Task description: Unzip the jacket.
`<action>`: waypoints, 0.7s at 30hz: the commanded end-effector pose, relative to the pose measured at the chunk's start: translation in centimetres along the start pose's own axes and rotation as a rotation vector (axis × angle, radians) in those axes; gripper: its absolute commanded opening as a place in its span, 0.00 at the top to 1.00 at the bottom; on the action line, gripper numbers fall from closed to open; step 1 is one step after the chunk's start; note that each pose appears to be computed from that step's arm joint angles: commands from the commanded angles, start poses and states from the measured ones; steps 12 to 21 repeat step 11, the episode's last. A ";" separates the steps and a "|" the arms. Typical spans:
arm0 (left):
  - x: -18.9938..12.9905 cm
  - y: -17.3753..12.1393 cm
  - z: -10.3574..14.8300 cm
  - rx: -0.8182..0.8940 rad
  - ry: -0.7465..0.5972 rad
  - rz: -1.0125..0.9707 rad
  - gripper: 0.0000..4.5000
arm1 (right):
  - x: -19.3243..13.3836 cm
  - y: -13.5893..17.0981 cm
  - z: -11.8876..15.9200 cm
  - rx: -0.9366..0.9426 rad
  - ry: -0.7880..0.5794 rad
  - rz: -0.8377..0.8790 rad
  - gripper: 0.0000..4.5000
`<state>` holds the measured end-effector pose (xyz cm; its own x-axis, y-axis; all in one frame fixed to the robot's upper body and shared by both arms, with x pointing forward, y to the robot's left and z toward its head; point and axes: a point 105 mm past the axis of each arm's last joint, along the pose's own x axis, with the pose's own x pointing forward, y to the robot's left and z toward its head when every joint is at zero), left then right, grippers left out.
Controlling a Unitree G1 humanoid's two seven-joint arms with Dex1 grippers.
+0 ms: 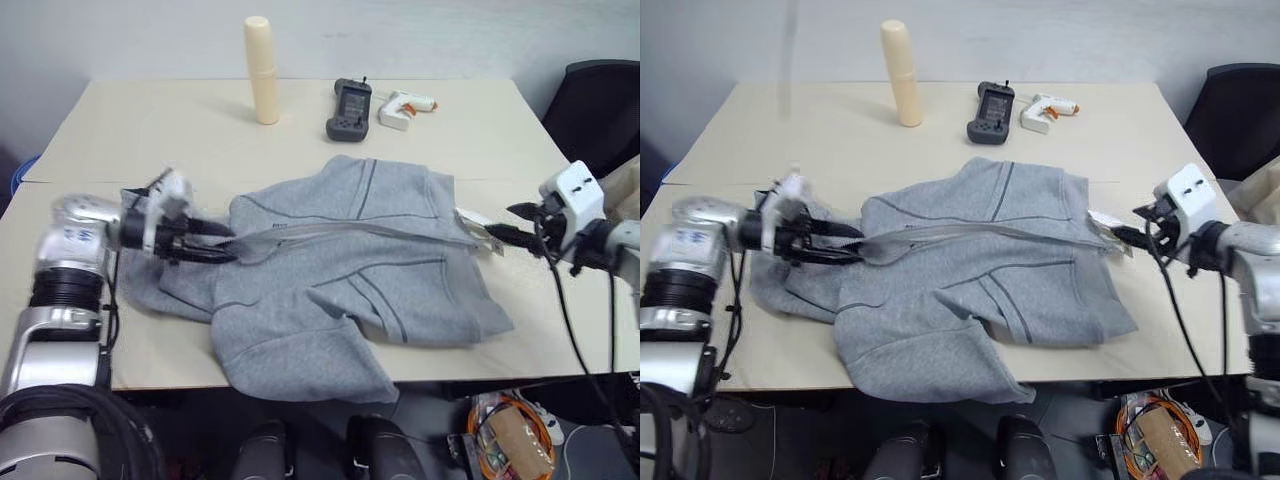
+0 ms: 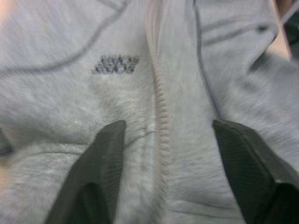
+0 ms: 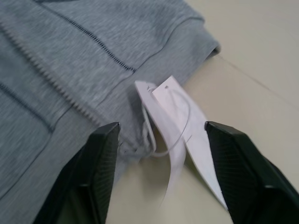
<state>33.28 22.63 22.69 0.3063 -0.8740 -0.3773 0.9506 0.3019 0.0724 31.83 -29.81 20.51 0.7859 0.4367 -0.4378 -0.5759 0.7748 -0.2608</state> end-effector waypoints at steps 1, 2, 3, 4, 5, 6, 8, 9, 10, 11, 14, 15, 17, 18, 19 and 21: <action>-2.1 -2.7 1.9 0.039 -0.032 -0.081 0.05 | -4.2 0.8 1.4 -0.015 -0.036 0.084 0.05; -3.2 -2.9 1.8 0.049 -0.017 -0.035 0.00 | -5.6 1.3 1.2 -0.001 -0.038 0.122 0.00; -4.0 -3.1 1.7 0.053 0.000 0.000 0.00 | -6.6 1.6 1.1 0.014 -0.041 0.145 0.00; -4.8 -3.4 1.4 0.051 0.016 0.026 0.00 | -7.5 1.8 1.0 0.025 -0.045 0.150 0.00; -5.7 -3.8 0.9 0.042 0.036 0.055 0.00 | -8.3 1.6 0.9 0.040 -0.052 0.132 0.00; -6.2 -4.1 0.6 0.035 0.049 0.072 0.00 | -8.9 1.5 0.8 0.048 -0.056 0.117 0.00; -7.1 -4.5 0.1 0.014 0.057 0.108 0.00 | -9.7 1.4 0.8 0.076 -0.067 0.092 0.00; -7.7 -4.6 -0.3 0.001 0.060 0.139 0.00 | -10.2 1.2 0.7 0.096 -0.075 0.077 0.00; -8.2 -4.5 -0.8 -0.009 0.063 0.174 0.00 | -10.7 1.2 0.5 0.113 -0.080 0.067 0.00; -8.5 -4.5 -1.2 -0.016 0.062 0.198 0.00 | -11.0 1.2 0.3 0.122 -0.084 0.059 0.00; -8.5 -4.5 -1.2 -0.016 0.062 0.198 0.00 | -11.0 1.2 0.3 0.122 -0.084 0.059 0.00; -8.5 -4.5 -1.2 -0.016 0.062 0.198 0.00 | -11.0 1.2 0.3 0.122 -0.084 0.059 0.00; -8.5 -4.5 -1.2 -0.016 0.062 0.198 0.00 | -11.0 1.2 0.3 0.122 -0.084 0.059 0.00; -8.5 -4.5 -1.2 -0.016 0.062 0.198 0.00 | -11.0 1.2 0.3 0.122 -0.084 0.059 0.00; -8.5 -4.5 -1.2 -0.016 0.062 0.198 0.00 | -11.0 1.2 0.3 0.122 -0.084 0.059 0.00; -8.5 -4.5 -1.2 -0.016 0.062 0.198 0.00 | -11.0 1.2 0.3 0.122 -0.084 0.059 0.00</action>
